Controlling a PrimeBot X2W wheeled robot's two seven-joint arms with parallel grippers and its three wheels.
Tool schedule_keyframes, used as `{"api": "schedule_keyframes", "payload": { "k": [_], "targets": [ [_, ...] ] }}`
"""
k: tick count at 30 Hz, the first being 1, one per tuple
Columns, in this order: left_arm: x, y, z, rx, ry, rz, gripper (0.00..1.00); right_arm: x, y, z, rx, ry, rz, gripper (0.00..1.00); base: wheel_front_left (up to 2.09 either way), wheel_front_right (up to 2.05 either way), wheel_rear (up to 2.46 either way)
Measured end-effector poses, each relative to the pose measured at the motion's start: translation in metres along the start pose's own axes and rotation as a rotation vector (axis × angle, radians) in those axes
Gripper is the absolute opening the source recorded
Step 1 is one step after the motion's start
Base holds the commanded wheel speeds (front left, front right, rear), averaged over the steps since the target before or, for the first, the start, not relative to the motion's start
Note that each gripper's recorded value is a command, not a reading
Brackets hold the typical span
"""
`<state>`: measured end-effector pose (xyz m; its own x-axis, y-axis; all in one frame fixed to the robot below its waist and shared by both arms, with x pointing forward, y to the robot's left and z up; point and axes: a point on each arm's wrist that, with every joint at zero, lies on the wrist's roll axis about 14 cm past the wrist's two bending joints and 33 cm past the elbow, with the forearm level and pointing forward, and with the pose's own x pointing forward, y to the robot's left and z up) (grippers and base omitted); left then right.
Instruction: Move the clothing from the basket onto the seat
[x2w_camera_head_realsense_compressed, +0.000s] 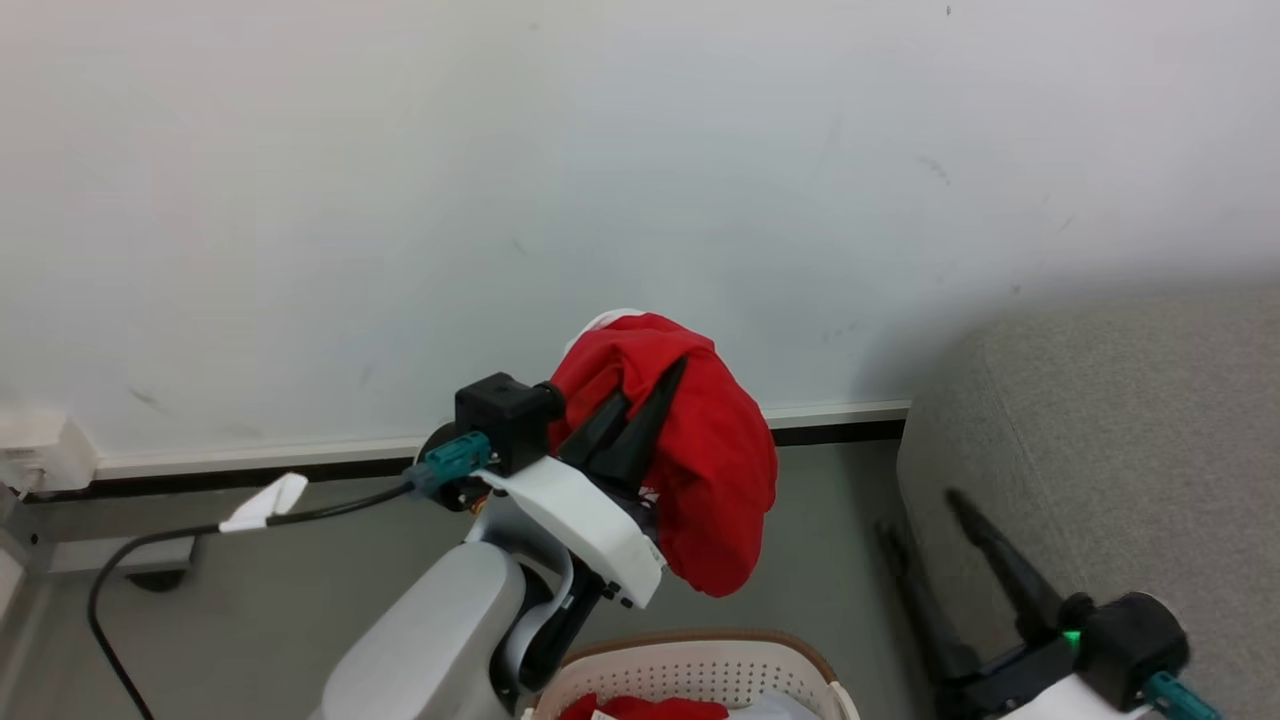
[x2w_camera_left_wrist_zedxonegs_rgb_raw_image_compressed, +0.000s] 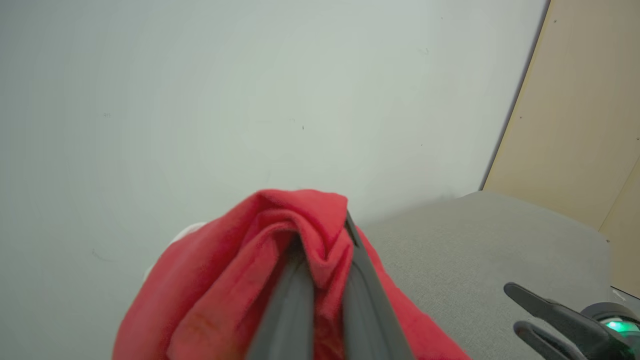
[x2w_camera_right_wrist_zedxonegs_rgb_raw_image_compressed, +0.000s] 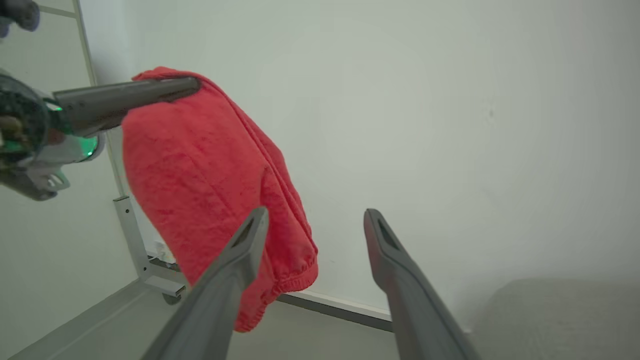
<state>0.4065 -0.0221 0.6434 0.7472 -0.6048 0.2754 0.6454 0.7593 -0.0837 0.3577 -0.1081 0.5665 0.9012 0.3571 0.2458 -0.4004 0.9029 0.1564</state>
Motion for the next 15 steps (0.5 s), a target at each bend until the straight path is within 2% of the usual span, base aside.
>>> {"api": "schedule_keyframes", "payload": {
  "k": [5,8,11,15],
  "targets": [
    [0.001,0.001,0.000,-0.009,-0.001,0.004,0.00,0.005,0.051,-0.014,-0.011,0.047,0.180,1.00,0.00,0.00,0.00],
    [0.002,0.002,0.002,-0.009,-0.005,0.008,0.00,0.007,0.070,-0.029,-0.028,0.095,0.254,1.00,0.00,0.00,0.00],
    [0.001,0.001,0.002,-0.011,-0.003,0.005,0.00,0.016,0.084,-0.035,-0.042,0.110,0.304,1.00,0.00,0.00,0.00],
    [-0.002,-0.001,0.002,-0.019,-0.002,0.004,0.00,0.029,0.084,-0.044,-0.061,0.134,0.311,1.00,0.00,0.00,0.00]
  ]
}}
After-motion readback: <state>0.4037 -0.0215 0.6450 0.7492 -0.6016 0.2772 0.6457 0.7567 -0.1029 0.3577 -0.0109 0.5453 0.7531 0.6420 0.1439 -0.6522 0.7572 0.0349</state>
